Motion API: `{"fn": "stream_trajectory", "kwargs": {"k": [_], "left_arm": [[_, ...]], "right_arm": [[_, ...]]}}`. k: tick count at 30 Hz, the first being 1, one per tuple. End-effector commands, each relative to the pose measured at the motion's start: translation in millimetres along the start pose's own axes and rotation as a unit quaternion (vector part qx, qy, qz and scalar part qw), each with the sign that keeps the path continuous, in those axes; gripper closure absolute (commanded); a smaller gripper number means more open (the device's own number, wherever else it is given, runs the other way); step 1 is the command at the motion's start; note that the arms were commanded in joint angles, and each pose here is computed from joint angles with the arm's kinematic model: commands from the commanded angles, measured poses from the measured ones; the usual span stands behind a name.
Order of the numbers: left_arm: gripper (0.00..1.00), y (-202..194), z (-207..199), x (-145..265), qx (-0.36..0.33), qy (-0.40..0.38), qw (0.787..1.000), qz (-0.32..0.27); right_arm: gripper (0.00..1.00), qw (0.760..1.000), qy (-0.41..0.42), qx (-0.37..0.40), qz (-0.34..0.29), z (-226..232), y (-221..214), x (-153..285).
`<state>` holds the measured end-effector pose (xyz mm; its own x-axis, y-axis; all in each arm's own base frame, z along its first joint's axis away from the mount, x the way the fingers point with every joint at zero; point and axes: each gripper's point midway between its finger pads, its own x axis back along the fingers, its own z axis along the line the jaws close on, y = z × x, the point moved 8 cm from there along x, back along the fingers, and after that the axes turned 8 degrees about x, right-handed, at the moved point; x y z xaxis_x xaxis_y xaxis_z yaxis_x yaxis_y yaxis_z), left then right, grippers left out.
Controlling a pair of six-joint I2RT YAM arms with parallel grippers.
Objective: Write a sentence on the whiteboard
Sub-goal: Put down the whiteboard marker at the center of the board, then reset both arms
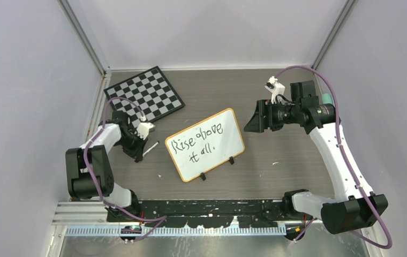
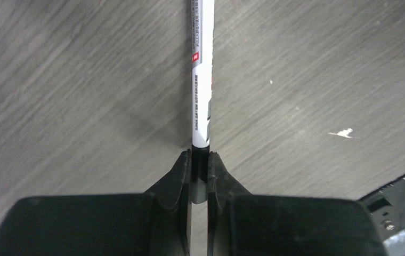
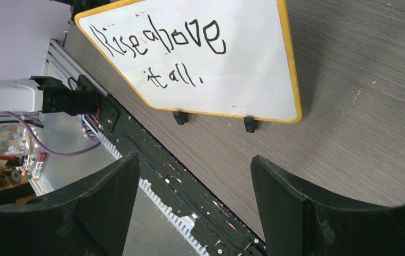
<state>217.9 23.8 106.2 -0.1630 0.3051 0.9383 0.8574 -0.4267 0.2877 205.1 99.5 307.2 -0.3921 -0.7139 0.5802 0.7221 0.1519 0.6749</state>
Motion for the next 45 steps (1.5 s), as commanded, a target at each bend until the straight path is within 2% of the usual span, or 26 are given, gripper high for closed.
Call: {"fn": "stream_trajectory", "kwargs": {"k": [1, 7, 12, 18, 22, 24, 28, 34, 38, 45], "left_arm": [[0.91, 10.4, 12.4, -14.8, -0.025, 0.038, 0.999, 0.007], [0.76, 5.6, 11.5, -25.1, -0.035, 0.039, 0.998, 0.032], [0.59, 4.1, 4.2, -13.8, -0.04, 0.03, 0.998, 0.035], [0.36, 31.5, -4.9, 29.5, -0.032, 0.024, 0.999, -0.009], [0.07, 63.9, -6.6, 67.6, -0.025, 0.03, 0.998, -0.057], [0.01, 78.9, -5.8, 86.5, -0.024, 0.035, 0.996, -0.073], [0.0, 103.7, -0.8, 127.6, -0.001, 0.009, 0.992, -0.125], [0.0, 124.3, 32.4, 170.5, 0.101, -0.006, 0.971, -0.215], [0.0, 120.5, 42.4, 164.4, 0.132, -0.004, 0.966, -0.225], [0.0, 104.8, 52.2, 135.5, 0.158, 0.022, 0.968, -0.195]], "right_arm": [[0.2, 0.999, -0.015, 0.03, -0.028, 0.3, 5.4, 6.5], [0.19, 0.999, -0.012, 0.028, -0.025, -0.2, 2.7, 5.7], [0.19, 0.999, -0.016, 0.03, -0.021, -1.7, 2.0, 5.3], [0.19, 0.999, -0.028, 0.042, -0.016, -1.9, 6.7, 10.4], [0.17, 0.996, -0.056, 0.069, -0.017, -4.7, 14.1, 19.3], [0.15, 0.994, -0.074, 0.08, -0.021, -8.0, 18.0, 25.3], [0.11, 0.991, -0.107, 0.071, -0.031, -27.1, 21.7, 38.6], [0.09, 0.987, -0.15, 0.007, -0.051, -80.2, 20.8, 64.5], [0.09, 0.984, -0.166, -0.039, -0.051, -118.8, 15.5, 72.5], [0.09, 0.979, -0.187, -0.082, -0.023, -166.2, 4.2, 61.4]]}}
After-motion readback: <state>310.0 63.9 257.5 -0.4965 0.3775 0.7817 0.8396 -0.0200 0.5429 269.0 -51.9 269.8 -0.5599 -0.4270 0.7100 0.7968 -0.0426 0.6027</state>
